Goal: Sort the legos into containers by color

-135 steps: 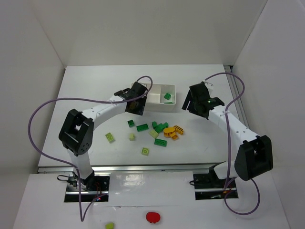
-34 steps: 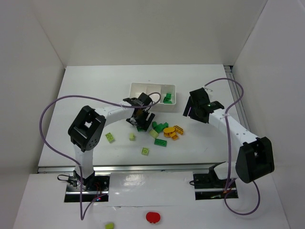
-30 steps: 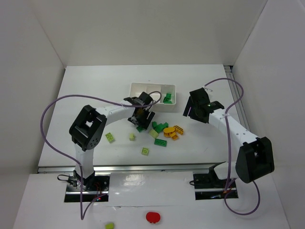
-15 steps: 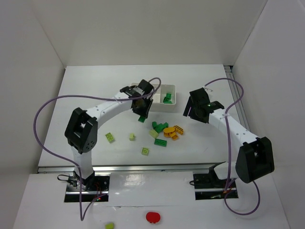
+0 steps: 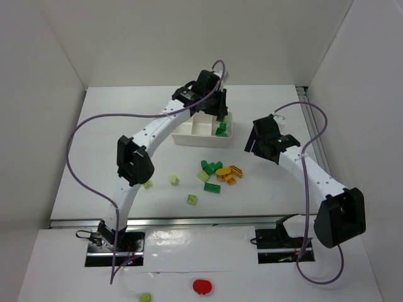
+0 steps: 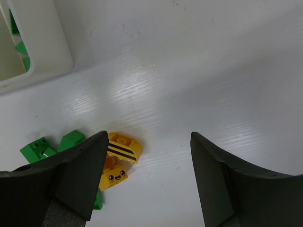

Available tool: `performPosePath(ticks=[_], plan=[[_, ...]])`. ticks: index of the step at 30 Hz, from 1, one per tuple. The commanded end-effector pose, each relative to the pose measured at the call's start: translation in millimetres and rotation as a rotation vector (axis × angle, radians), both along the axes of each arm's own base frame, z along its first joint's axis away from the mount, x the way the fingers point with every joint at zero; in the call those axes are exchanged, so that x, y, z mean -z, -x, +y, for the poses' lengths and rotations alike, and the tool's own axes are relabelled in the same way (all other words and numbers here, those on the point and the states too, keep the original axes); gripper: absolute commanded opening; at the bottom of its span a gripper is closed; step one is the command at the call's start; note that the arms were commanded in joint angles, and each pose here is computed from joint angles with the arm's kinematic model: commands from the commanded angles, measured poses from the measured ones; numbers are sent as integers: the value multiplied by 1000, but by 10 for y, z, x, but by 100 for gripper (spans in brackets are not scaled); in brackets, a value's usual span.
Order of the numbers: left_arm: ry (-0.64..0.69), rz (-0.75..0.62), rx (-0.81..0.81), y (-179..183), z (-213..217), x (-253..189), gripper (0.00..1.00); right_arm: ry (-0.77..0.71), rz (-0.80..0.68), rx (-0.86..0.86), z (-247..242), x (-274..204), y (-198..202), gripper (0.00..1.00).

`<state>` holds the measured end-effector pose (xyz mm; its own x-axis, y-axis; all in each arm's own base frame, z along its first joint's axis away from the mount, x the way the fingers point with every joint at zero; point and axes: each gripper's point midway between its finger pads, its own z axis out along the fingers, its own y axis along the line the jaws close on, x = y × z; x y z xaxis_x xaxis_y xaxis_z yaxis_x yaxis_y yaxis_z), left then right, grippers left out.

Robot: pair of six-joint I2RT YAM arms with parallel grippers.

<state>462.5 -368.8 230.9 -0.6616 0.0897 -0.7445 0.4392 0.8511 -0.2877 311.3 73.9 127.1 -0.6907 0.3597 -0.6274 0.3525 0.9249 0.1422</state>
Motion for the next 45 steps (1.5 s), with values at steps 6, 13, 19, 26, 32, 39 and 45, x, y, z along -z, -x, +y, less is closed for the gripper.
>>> performPosePath(ticks=[6, 13, 19, 26, 32, 39, 45], plan=[[46, 59, 37, -123, -283, 418, 87, 12, -54, 36, -79, -182, -48, 77], [13, -12, 3, 121, 62, -64, 76, -40, -45, -46, 78, -132, -48, 77], [-129, 84, -94, 643, 726, 176, 70, -143, -79, -428, 807, -211, 144, 77], [-182, 160, -235, 849, 1317, 388, 70, -109, 56, -884, 1697, 29, 895, 77], [-211, 136, -314, 751, 1563, 314, 69, 71, 195, -1108, 1923, 424, 1121, 77], [-224, 151, -364, 745, 1702, 387, 69, 193, 205, -1155, 1998, 627, 914, 77], [-203, 180, -363, 733, 1761, 425, 69, 202, 230, -1168, 2058, 874, 838, 75]])
